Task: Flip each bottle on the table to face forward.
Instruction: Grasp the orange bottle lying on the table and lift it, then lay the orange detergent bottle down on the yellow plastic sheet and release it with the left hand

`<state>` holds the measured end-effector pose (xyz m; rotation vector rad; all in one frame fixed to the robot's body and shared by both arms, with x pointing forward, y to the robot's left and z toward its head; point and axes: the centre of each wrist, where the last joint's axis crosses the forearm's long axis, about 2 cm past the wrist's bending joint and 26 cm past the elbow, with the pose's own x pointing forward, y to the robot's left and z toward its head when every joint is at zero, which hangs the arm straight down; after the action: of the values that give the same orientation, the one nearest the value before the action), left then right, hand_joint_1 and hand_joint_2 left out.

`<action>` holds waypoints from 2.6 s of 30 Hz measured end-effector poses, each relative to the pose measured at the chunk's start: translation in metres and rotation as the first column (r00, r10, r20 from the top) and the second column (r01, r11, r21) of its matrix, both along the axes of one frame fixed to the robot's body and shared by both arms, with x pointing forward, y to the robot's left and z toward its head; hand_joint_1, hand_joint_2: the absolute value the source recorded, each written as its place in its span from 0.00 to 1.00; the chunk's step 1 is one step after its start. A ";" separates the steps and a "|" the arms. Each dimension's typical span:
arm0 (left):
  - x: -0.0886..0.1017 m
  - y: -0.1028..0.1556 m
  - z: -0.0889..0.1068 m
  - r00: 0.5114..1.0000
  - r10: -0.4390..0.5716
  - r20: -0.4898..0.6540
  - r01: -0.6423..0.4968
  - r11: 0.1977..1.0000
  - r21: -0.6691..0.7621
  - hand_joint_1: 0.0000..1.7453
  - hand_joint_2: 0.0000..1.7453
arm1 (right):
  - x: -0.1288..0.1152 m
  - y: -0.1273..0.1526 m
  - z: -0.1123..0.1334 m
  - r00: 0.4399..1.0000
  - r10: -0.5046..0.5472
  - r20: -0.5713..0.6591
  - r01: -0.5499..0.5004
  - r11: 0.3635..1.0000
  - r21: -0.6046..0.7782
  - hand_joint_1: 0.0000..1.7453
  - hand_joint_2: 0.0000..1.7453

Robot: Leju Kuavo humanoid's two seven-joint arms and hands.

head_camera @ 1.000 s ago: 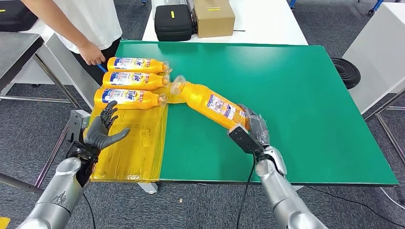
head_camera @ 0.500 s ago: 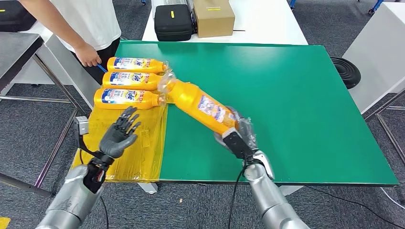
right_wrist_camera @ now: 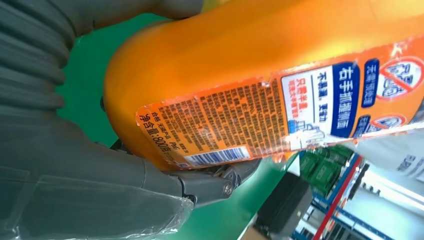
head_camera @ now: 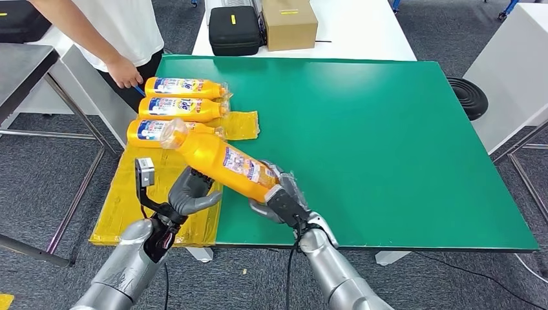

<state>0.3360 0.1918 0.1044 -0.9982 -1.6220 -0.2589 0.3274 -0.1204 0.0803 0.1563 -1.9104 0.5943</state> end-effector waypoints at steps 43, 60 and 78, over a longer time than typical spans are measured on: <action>-0.006 0.003 -0.016 0.999 0.041 -0.018 -0.042 0.999 -0.035 1.00 1.00 | -0.017 0.038 -0.014 0.967 0.228 -0.116 -0.242 0.962 -0.126 1.00 1.00; -0.011 0.012 -0.008 0.997 0.017 0.070 -0.012 0.998 -0.069 1.00 1.00 | -0.014 0.043 -0.009 0.959 0.262 -0.109 -0.276 0.951 -0.138 0.00 0.25; 0.023 0.035 0.022 0.933 0.183 0.309 -0.283 0.906 0.316 1.00 1.00 | -0.019 0.030 -0.018 0.978 0.168 -0.126 -0.189 0.967 -0.173 0.00 0.00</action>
<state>0.3595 0.2266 0.1266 -0.4956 -1.8438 -0.5238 0.3080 -0.0899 0.0621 0.2396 -1.7357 0.8629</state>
